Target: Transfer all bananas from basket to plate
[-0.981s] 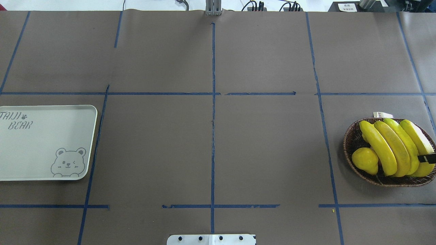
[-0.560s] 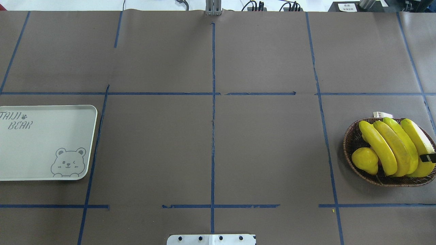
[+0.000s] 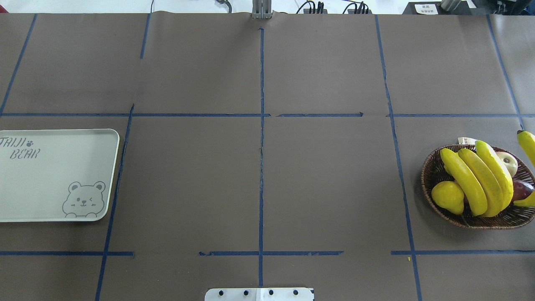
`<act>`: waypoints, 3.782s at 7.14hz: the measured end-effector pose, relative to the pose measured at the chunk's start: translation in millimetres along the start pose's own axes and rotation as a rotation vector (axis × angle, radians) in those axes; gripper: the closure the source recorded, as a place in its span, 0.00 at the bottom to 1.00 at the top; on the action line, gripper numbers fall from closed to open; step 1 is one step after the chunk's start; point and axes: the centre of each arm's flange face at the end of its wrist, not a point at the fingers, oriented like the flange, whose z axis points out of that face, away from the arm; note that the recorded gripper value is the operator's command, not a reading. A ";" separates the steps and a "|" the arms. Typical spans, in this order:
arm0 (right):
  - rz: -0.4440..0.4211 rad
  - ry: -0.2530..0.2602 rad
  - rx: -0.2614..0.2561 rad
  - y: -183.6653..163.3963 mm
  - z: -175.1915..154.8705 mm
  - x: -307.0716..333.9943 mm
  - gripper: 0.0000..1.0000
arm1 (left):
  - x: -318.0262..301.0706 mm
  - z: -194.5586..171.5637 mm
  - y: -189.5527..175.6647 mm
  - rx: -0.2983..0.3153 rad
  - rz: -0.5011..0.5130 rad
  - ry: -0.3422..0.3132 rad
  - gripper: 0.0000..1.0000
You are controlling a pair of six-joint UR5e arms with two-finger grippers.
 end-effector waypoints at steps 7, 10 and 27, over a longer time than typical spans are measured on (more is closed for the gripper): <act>0.039 -0.166 0.058 -180.4 -92.9 -165.4 0.99 | 5.2 -3.0 -2.0 0.007 0.004 0.015 0.00; 0.135 -0.176 0.044 -235.0 -27.4 -342.5 0.98 | 66.5 -10.6 -30.5 0.089 -0.039 0.140 0.00; 0.179 -0.322 0.044 -179.5 51.9 -587.8 0.98 | 719.7 47.8 4.9 0.007 -0.538 0.834 0.07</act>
